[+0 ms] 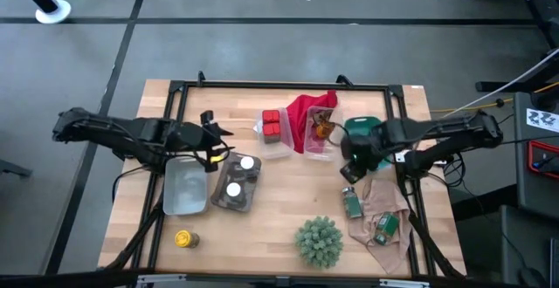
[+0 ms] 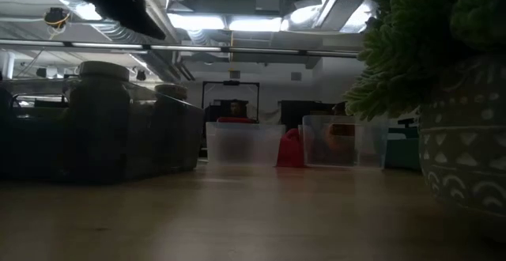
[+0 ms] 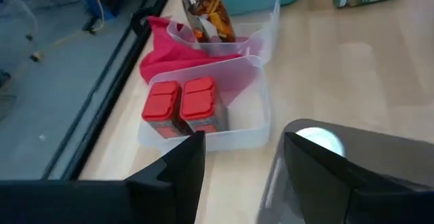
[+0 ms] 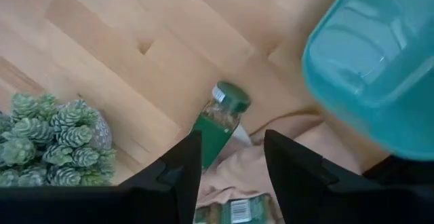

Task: Sort spices by type
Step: Put the left green seasoning bottle into the green bin

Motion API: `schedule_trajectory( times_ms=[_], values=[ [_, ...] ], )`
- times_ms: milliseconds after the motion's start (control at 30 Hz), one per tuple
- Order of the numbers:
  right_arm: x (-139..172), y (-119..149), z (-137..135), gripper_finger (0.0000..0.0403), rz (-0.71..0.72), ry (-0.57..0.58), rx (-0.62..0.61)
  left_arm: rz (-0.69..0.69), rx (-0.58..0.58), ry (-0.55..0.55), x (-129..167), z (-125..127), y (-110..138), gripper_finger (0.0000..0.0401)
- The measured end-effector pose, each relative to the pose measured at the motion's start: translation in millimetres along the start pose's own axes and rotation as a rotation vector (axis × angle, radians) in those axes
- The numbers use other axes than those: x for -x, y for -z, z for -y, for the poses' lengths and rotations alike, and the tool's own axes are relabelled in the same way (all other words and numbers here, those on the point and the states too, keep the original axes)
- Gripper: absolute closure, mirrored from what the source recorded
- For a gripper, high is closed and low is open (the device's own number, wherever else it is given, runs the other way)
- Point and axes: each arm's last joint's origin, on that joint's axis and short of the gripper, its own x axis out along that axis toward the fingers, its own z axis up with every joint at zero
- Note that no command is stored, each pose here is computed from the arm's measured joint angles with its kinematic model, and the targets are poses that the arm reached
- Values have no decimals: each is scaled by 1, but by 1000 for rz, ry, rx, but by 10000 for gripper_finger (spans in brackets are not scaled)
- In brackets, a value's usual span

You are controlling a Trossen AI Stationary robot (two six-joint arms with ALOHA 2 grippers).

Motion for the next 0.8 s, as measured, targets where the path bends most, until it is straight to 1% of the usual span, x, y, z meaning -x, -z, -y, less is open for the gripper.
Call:
schedule_trajectory(
  times_ms=[133, 267, 400, 500, 600, 733, 800],
  values=[
    [-2, 16, -10, 242, -5, -10, -44, 3, -53, -21, -7, -1, 7, 219],
    [-3, 25, -18, 242, -9, -49, -39, 13, -96, -44, -8, -6, 8, 219],
    [-3, 27, -22, 242, -5, -80, -74, 31, -90, -71, -2, -13, 12, 219],
    [-4, 26, -23, 235, 0, -81, -108, 51, -80, -90, 4, -18, 18, 219],
    [-8, 25, -22, 210, -7, -38, -150, 62, -67, -93, 7, -20, 25, 219],
    [-22, 25, -20, 159, -44, 39, -198, 66, -66, -105, 10, -21, 38, 219],
    [-30, 24, -20, 136, -47, 54, -232, 66, -53, -111, 11, -22, 42, 219]
  ],
)
